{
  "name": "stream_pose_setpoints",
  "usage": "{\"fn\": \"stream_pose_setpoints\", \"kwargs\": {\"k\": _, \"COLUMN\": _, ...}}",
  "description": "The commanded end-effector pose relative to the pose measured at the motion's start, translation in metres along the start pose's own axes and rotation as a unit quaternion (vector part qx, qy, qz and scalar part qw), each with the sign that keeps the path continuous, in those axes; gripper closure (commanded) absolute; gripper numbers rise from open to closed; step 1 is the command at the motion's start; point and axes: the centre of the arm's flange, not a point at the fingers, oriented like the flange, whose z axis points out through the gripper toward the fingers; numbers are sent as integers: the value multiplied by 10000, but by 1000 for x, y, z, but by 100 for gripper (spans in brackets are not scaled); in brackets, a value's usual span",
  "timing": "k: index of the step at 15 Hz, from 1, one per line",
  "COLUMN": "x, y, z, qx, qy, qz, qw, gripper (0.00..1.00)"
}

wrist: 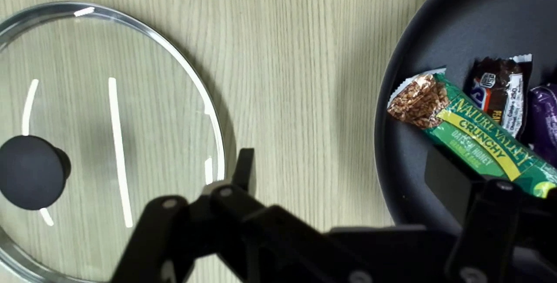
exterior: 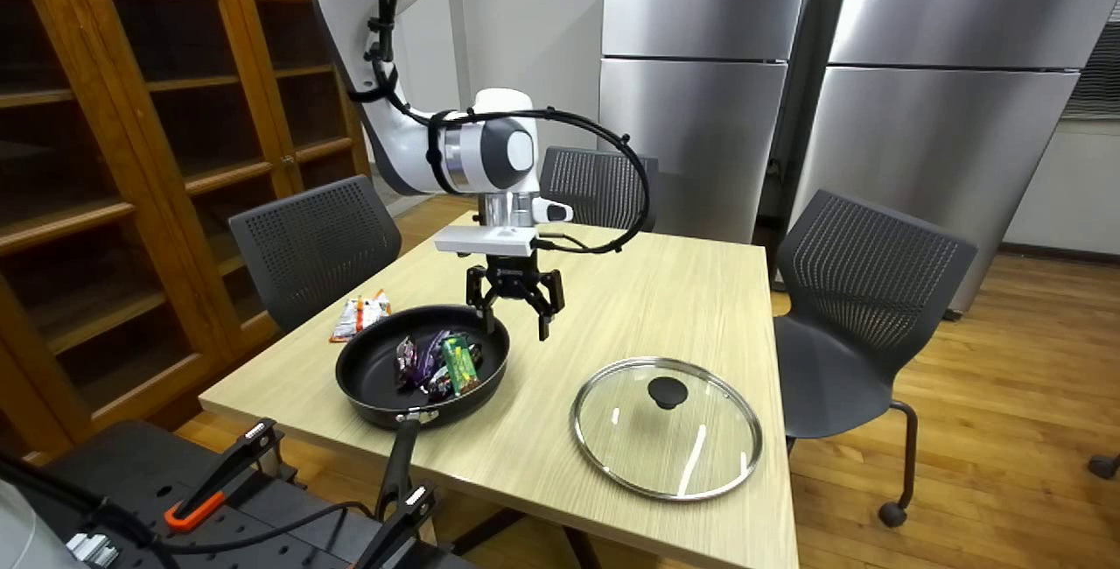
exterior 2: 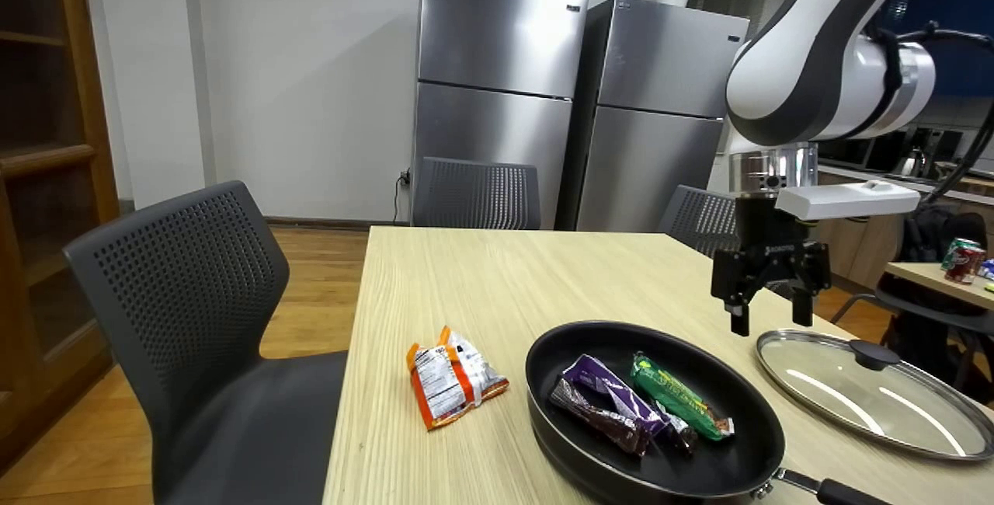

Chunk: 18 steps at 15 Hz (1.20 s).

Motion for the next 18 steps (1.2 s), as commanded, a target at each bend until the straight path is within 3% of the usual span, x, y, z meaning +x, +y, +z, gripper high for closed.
{"fn": "stream_pose_setpoints", "kwargs": {"k": 1, "x": -22, "y": 13, "z": -11, "qx": 156, "qy": 134, "qz": 534, "qw": 9984, "gripper": 0}}
{"fn": "stream_pose_setpoints", "kwargs": {"k": 4, "x": -23, "y": 17, "z": -11, "qx": 186, "qy": 143, "qz": 837, "qw": 9962, "gripper": 0}}
{"fn": "stream_pose_setpoints", "kwargs": {"k": 5, "x": -9, "y": 19, "z": -1, "qx": 132, "qy": 55, "qz": 579, "qw": 9982, "gripper": 0}}
{"fn": "stream_pose_setpoints", "kwargs": {"k": 18, "x": -9, "y": 20, "z": 2, "qx": 168, "qy": 66, "qz": 639, "qw": 9978, "gripper": 0}}
